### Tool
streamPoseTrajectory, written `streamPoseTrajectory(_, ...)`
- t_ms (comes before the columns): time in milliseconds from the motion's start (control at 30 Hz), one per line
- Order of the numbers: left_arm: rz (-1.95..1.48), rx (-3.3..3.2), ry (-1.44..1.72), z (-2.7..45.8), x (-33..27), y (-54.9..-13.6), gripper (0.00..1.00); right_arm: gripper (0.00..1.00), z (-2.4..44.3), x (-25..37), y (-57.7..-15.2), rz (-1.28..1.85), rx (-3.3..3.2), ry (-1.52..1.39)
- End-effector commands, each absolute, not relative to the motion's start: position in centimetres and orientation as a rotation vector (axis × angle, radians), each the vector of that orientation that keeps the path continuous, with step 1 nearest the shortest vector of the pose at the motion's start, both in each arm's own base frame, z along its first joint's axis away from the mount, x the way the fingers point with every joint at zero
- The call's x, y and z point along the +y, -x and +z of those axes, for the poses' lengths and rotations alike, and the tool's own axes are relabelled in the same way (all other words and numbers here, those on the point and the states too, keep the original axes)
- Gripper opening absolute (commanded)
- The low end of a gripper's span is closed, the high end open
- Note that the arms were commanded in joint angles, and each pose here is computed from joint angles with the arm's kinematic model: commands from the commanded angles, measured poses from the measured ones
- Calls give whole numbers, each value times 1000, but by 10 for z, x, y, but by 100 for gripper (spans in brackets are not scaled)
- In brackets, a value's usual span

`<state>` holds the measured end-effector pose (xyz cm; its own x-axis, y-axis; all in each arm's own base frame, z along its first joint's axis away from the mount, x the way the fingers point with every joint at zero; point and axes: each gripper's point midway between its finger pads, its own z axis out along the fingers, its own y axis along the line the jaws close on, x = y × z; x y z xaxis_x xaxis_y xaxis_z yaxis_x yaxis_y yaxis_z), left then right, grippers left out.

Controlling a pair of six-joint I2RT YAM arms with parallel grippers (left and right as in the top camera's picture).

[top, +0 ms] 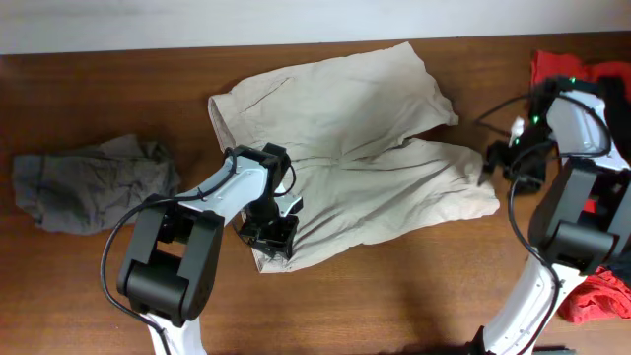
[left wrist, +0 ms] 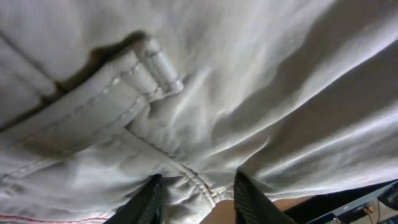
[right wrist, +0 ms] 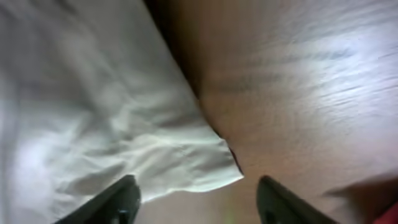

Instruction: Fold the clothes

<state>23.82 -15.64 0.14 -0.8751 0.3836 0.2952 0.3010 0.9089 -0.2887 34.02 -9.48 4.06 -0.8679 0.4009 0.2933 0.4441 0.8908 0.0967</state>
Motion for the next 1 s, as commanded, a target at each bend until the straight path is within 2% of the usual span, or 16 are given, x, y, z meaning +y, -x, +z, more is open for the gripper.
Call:
streamPoseTrajectory(0,188,-2690,488,-21,-132,-229,37,70,31,-79,-327,-328,-2759,628)
streamPoseTrajectory(133,188,-2692,489,-21,-133,-230,38,70,8,-63,-327,-451,-2761,647)
streamPoseTrajectory(167,189,-2693,490,-21,-133,-230,38,61,3,-59,-326,-489,-2757,653)
streamPoseTrajectory(233,188,-2692,490,-21,-133,-230,38,28,-2,-54,-324,-516,-2748,656)
streamPoseTrajectory(267,188,-2692,490,-21,-133,-230,38,19,-3,-57,-322,-487,-2750,652)
streamPoseTrajectory(333,188,-2690,489,-21,-132,-229,38,9,0,-70,-318,-378,-2761,641)
streamPoseTrajectory(400,188,-2690,489,-21,-132,-229,38,5,10,-88,-313,-233,-2762,669)
streamPoseTrajectory(567,190,-2696,490,-22,-133,-231,38,5,52,-121,-310,60,-2793,724)
streamPoseTrajectory(800,189,-2697,491,-22,-133,-231,38,13,85,-139,-297,252,-2780,761)
streamPoseTrajectory(833,189,-2696,490,-21,-133,-231,38,16,85,-140,-296,265,-2773,768)
streamPoseTrajectory(933,185,-2685,487,-20,-132,-228,37,41,84,-141,-293,273,-2765,766)
streamPoseTrajectory(967,184,-2682,486,-20,-131,-227,37,45,85,-142,-293,285,-2759,776)
